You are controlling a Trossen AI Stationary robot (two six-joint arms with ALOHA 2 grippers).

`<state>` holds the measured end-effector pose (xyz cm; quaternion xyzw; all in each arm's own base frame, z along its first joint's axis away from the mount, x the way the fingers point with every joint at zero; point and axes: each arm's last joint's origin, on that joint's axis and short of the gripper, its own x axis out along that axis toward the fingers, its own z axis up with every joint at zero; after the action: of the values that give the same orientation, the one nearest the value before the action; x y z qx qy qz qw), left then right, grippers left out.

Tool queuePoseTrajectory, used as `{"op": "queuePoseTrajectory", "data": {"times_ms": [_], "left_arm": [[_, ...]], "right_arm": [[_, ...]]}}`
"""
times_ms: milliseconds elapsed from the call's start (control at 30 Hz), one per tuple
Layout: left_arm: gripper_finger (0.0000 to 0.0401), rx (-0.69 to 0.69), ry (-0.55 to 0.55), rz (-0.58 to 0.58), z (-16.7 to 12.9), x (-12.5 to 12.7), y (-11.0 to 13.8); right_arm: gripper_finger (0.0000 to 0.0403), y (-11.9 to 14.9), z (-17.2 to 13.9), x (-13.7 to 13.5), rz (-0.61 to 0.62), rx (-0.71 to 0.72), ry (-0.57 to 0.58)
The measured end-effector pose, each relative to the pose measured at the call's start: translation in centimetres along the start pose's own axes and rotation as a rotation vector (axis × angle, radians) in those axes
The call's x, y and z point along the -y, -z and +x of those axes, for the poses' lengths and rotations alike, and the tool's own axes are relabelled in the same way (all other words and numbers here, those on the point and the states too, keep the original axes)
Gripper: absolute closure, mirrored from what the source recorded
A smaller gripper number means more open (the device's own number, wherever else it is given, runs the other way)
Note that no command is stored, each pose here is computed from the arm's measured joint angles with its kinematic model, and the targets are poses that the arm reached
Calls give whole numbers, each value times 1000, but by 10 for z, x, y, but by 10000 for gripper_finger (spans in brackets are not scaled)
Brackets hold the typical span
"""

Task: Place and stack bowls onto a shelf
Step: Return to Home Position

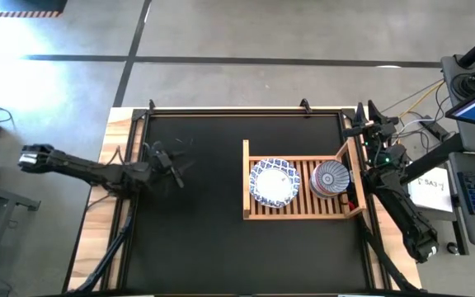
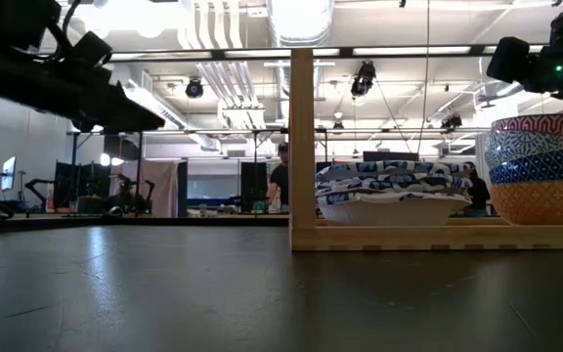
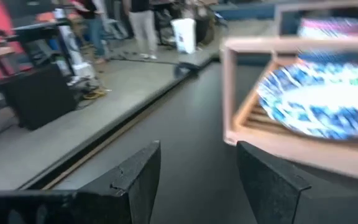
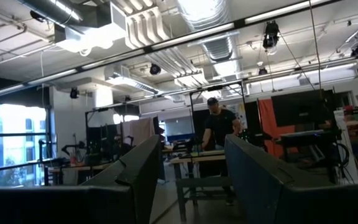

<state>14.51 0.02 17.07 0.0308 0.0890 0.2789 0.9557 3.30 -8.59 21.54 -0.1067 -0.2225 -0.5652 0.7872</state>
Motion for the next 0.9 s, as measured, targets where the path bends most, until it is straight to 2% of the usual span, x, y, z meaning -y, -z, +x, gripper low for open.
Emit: {"op": "queuePoseTrajectory", "data": {"times_ms": [167,400,600,800,900], "left_arm": [[209,61,-26,-31,-2,-16,-4],[209,142,-49,-63,-10,-29,8],[209,225,-72,-113,-16,-36,0],[209,287,-187,-152,-24,-46,-6],[209,295,-203,-158,-26,-48,-6]], "right_arm": [[232,0,0,0,0,1,0],[232,0,0,0,0,1,0],[232,0,0,0,0,1,0],[232,0,0,0,0,1,0],[232,0,0,0,0,1,0]]}}
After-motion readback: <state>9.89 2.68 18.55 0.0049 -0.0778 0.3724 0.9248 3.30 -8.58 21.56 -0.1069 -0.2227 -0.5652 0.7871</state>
